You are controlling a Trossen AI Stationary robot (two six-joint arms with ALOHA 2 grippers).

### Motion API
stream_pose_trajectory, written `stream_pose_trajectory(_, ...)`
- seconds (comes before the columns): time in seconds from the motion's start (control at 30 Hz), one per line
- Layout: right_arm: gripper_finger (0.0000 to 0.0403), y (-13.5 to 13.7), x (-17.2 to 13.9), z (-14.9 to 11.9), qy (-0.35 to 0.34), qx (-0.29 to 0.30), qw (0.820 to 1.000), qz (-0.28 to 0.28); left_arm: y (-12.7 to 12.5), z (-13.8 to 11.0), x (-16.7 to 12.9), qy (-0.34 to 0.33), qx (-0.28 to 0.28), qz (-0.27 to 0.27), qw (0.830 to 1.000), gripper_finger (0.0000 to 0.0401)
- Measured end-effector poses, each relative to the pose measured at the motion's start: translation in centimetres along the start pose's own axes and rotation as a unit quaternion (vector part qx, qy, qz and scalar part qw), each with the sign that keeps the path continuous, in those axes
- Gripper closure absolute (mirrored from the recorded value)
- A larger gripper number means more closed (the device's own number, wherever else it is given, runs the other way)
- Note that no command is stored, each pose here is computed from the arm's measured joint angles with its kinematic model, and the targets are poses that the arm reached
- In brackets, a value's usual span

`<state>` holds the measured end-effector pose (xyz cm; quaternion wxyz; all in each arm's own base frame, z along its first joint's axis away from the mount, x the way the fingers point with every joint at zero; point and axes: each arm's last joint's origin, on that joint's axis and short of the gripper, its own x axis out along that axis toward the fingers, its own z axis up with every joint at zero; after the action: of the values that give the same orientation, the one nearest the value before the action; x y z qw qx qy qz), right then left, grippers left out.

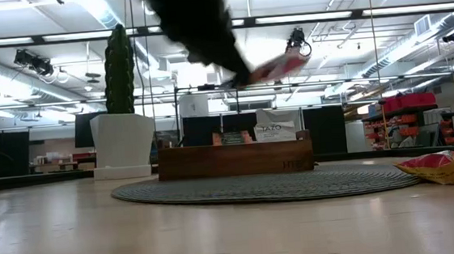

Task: Pick & Place Tea
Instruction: Put the pink tea bag into the middle section of the wooden organizer

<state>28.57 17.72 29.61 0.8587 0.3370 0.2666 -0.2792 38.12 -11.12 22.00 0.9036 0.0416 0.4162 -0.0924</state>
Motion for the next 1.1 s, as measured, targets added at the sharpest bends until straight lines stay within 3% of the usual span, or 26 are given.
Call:
stream_pose_trajectory(0.17,0.0304,0.1,-0.2,-0.2,0.026,-0.007,1.000,0.012,0.8,2.4,-1.5,-0.027,0.004,0.012,1.000,0.0400)
stream_pose_trajectory(0.33,0.0236,0.1,-1.5,-0.9,0.054,-0.025,0.998,0.024,1.8,3.4,-3.4,-0.051,-0.006,0.026,0.998,0.0400)
stream_pose_trajectory(0.47,0.0208,-0.4,-1.9,-1.3,0.056,-0.014,0.998,0.008,2.2,3.7,-4.4,-0.065,-0.011,0.046,0.997,0.0400)
stream_pose_trajectory(0.9,0.0203,-0.7,-0.2,0.9,0.062,0.008,0.998,-0.007,0.7,4.4,-5.4,-0.102,-0.002,0.046,0.994,0.0400)
stream_pose_trajectory(1.1,0.0239,-0.6,0.2,1.3,0.077,-0.008,0.997,0.002,0.6,4.5,-5.9,-0.110,-0.002,0.060,0.992,0.0400)
